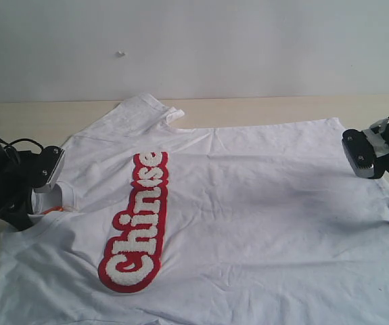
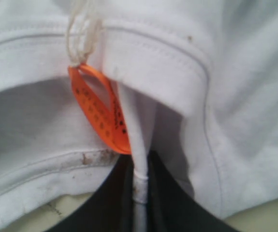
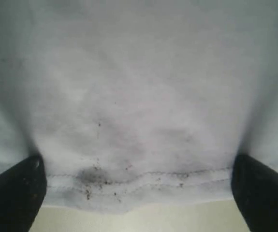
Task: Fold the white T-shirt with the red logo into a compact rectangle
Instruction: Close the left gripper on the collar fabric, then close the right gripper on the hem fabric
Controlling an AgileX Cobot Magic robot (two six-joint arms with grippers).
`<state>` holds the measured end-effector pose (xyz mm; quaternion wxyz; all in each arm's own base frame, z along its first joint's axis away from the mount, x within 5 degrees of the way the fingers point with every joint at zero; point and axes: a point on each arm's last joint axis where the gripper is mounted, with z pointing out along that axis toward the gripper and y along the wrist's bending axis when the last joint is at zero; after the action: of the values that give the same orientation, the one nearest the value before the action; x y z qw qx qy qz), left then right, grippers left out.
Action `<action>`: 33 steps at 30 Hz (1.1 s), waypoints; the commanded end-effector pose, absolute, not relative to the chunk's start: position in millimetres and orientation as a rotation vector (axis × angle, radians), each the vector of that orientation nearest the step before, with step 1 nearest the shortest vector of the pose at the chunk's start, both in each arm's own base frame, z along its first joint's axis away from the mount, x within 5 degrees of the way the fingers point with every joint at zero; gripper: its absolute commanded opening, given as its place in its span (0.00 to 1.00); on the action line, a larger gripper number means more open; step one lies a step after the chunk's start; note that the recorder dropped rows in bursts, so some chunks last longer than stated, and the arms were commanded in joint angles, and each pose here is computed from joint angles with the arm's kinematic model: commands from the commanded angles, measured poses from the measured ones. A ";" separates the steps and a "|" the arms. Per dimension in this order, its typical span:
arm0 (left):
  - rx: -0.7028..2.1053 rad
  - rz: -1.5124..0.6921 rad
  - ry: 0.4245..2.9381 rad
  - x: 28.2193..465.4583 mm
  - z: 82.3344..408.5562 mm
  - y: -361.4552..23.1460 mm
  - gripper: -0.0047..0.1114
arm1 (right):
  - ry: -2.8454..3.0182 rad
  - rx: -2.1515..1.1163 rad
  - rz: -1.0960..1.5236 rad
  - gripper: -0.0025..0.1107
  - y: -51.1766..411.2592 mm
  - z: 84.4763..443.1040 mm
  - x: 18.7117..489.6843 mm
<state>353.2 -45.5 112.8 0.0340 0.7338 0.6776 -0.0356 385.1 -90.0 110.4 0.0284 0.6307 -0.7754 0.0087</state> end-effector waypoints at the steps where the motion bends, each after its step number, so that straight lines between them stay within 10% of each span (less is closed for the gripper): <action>1: 2.291 -0.114 2.087 351.4 106.0 -43.0 0.04 | -2.425 1.926 -0.008 0.95 -90.6 101.0 384.9; 33: 2.291 -0.114 2.087 351.4 106.0 -43.0 0.04 | -2.467 1.910 -0.040 0.95 -87.8 100.9 385.5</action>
<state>353.2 -45.5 112.8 0.0340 0.7338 0.6776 -0.0356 385.1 -89.6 110.4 0.0205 0.6232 -0.7818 0.0021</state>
